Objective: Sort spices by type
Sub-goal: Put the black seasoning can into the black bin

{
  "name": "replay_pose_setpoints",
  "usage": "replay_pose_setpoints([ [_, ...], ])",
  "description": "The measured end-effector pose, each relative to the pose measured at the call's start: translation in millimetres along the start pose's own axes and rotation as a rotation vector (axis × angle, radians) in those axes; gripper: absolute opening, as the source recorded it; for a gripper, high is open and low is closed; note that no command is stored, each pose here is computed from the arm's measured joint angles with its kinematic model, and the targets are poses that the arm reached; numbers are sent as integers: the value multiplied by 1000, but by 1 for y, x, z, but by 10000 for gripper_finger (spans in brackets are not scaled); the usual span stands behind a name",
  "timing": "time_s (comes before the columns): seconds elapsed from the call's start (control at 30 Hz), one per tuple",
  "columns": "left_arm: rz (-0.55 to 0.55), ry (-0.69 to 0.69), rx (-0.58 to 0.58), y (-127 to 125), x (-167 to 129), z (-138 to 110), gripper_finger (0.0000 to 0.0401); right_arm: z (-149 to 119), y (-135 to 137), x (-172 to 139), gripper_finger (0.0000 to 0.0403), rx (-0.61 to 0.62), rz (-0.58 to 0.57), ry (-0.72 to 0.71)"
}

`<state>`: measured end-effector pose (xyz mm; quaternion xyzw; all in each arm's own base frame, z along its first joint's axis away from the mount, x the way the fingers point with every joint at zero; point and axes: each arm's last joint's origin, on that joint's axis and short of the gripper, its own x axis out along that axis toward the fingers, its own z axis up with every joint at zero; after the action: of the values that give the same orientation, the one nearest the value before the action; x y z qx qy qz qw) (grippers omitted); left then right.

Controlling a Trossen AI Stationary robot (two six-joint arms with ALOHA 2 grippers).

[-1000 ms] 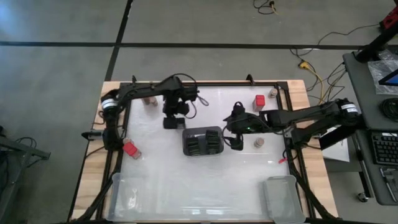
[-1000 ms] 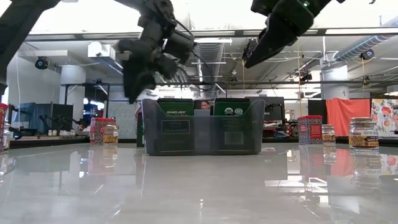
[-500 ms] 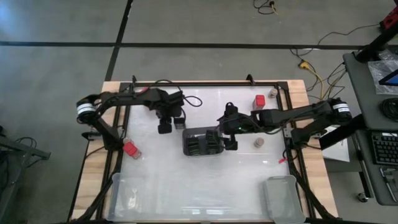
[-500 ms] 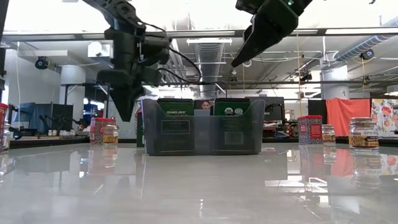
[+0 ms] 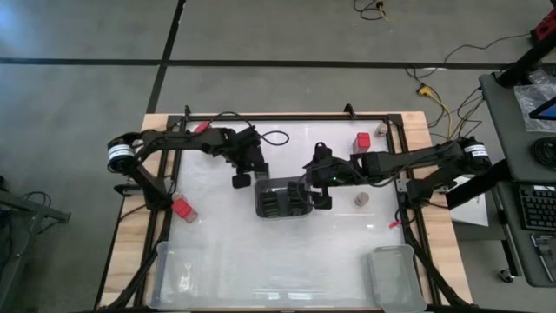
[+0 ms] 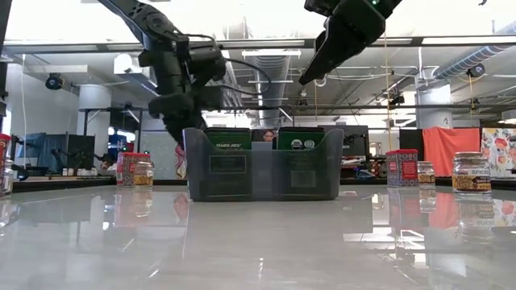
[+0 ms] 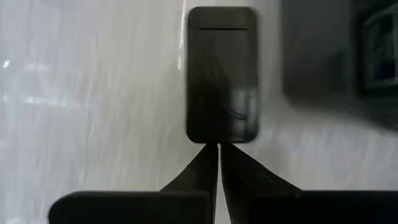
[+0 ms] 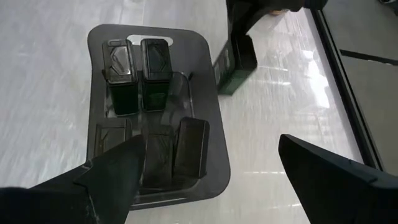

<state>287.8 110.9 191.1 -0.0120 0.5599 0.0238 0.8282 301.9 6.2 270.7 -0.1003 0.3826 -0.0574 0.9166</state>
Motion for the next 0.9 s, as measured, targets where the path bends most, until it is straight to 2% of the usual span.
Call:
replay_pose_setpoints([
  [0.17,3,-64,9,2,6,7,1,0,-4,1,359,-19,-10,-3],
  [0.27,-32,-106,14,3,12,11,1,1,-13,8,359,0,-34,-17],
  [0.4,-71,-159,25,2,14,16,1,2,-25,29,359,28,-71,-27],
  [0.53,-75,-137,16,2,5,12,1,6,-35,50,359,9,-82,5],
  [0.7,-71,-138,11,-2,-14,-2,1,21,-49,78,358,-2,62,5],
  [0.9,-28,-286,-25,-13,-34,-32,1,40,-74,108,331,-37,133,10],
])
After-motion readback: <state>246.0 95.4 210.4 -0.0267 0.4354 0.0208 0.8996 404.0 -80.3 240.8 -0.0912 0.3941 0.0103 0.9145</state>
